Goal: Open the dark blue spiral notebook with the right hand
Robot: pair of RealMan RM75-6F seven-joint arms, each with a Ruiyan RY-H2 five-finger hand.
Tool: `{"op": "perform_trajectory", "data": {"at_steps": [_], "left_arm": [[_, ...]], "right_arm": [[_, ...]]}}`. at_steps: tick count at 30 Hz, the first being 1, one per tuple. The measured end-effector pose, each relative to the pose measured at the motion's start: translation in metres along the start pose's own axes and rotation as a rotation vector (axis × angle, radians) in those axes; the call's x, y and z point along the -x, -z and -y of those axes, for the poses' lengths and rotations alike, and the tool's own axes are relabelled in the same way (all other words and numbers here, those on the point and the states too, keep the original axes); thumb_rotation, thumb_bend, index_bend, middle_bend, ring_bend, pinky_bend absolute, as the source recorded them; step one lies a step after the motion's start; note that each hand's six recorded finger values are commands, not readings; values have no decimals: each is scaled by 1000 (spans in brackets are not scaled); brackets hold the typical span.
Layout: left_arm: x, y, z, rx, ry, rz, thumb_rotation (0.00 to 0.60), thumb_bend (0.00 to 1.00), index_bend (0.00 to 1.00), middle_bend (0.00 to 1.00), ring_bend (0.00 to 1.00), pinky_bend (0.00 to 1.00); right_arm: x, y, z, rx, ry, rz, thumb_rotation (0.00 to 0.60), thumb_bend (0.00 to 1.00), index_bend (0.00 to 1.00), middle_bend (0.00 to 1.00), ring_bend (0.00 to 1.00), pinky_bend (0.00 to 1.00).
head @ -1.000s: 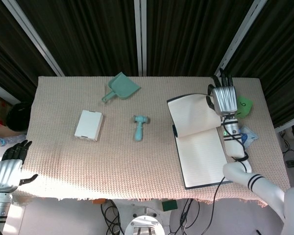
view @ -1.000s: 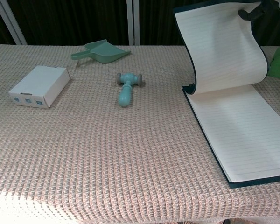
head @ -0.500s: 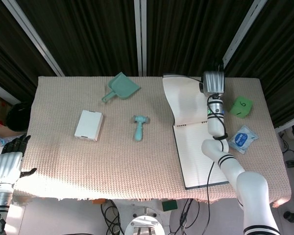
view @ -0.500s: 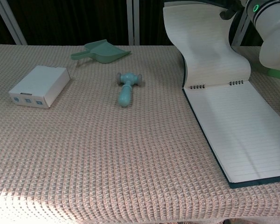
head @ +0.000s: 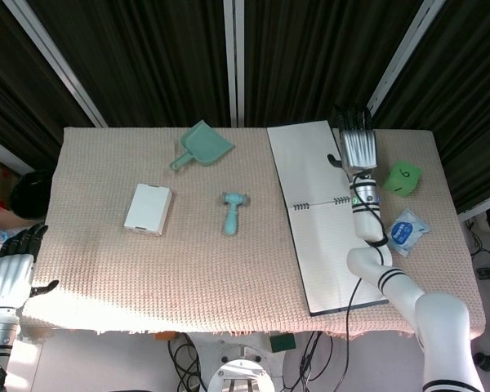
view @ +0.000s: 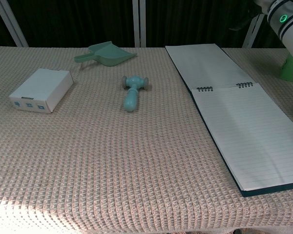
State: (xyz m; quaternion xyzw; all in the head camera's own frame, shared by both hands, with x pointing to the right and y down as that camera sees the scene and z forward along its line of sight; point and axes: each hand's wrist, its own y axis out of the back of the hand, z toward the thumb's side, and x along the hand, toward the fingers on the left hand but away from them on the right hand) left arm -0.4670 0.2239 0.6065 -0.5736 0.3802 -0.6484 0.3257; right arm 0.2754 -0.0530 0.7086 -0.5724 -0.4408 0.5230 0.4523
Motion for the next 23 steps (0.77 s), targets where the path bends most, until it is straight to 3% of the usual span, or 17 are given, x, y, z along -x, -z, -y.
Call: {"op": "perform_trajectory", "data": {"at_steps": [3, 7, 13, 16, 19, 23], "left_arm": [[1, -1, 0, 6, -7, 5, 600, 59, 32, 60, 65, 123], [3, -1, -1, 16, -25, 5, 600, 60, 32, 60, 65, 123], [9, -2, -2, 21, -53, 17, 600, 59, 32, 60, 65, 123], [11, -4, -5, 17, -78, 32, 600, 59, 32, 55, 65, 123], [13, -8, -8, 9, -114, 58, 600, 60, 32, 51, 65, 123], [18, -13, -10, 0, -152, 99, 600, 61, 32, 50, 64, 121]], "right_arm": [[-30, 7, 2, 43, -20, -32, 600, 176, 0, 0, 0, 0], [-95, 21, 5, 110, -110, -60, 600, 179, 0, 0, 0, 0], [-226, 56, 9, 246, -237, 61, 600, 337, 0, 0, 0, 0], [-265, 68, 5, 238, -232, 103, 600, 337, 0, 0, 0, 0], [-307, 94, -4, 166, -199, 148, 600, 337, 0, 0, 0, 0], [-343, 104, -16, 98, -170, 140, 600, 336, 0, 0, 0, 0]]}}
